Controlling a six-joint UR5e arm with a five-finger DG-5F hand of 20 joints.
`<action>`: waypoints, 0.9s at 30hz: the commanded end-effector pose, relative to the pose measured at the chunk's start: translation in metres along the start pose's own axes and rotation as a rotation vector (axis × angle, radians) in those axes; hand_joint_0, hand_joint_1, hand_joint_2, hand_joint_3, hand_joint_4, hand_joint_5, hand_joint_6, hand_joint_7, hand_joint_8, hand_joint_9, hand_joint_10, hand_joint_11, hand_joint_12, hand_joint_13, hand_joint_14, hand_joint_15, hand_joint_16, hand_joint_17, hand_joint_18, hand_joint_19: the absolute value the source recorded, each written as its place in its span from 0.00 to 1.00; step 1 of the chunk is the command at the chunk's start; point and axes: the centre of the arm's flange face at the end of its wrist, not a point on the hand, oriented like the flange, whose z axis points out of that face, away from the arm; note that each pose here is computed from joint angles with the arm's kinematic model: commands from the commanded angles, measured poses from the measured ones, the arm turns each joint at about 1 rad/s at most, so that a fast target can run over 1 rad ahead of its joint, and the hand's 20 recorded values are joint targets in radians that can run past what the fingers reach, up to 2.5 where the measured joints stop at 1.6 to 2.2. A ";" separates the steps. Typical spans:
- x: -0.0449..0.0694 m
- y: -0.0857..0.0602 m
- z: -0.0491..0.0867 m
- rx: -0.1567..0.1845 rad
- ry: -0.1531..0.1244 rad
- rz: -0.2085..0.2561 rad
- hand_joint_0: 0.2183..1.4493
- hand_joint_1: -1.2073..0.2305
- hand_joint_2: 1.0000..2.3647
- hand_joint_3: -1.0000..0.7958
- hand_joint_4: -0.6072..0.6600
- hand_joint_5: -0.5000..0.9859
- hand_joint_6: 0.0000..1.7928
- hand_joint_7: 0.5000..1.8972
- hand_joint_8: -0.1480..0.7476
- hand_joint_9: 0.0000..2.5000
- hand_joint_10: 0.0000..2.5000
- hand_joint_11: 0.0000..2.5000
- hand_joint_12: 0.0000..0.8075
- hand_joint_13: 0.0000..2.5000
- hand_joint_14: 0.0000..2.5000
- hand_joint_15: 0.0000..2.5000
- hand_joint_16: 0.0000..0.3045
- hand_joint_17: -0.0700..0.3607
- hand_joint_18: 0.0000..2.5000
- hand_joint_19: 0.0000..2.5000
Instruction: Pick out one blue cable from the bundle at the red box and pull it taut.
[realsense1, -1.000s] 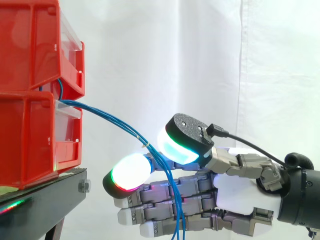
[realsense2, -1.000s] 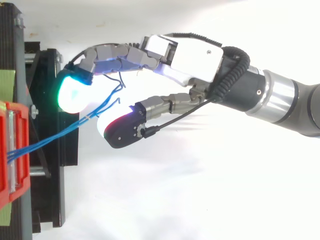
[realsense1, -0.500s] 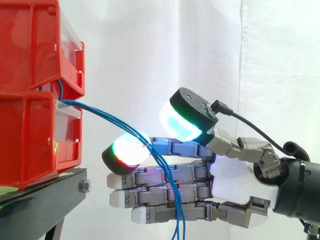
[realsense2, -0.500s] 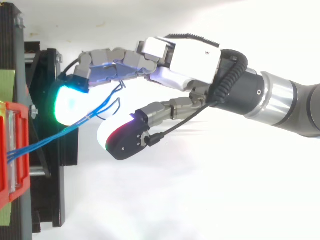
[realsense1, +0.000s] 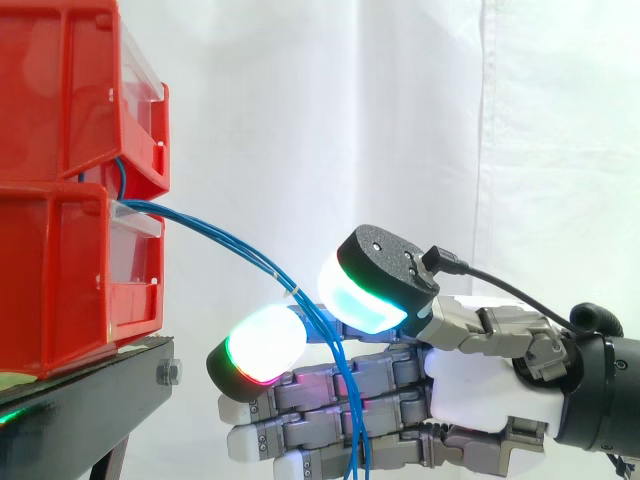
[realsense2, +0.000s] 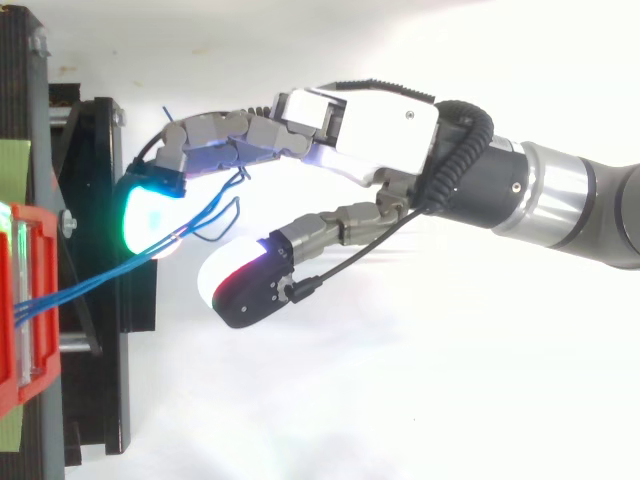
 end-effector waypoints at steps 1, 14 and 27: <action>-0.002 -0.001 -0.001 0.007 -0.004 -0.012 0.26 0.41 0.00 0.28 0.58 0.24 0.28 0.52 0.41 0.23 0.00 0.12 0.34 0.20 0.00 0.11 0.11 0.34 0.14 0.21; -0.008 -0.002 0.000 0.007 -0.007 -0.009 0.24 0.43 0.00 0.28 0.58 0.24 0.31 0.50 0.42 0.25 0.01 0.14 0.35 0.21 0.00 0.12 0.12 0.35 0.15 0.21; -0.015 -0.001 0.003 -0.002 -0.016 0.022 0.24 0.42 0.00 0.28 0.57 0.24 0.31 0.51 0.42 0.25 0.00 0.14 0.35 0.21 0.00 0.12 0.12 0.35 0.15 0.21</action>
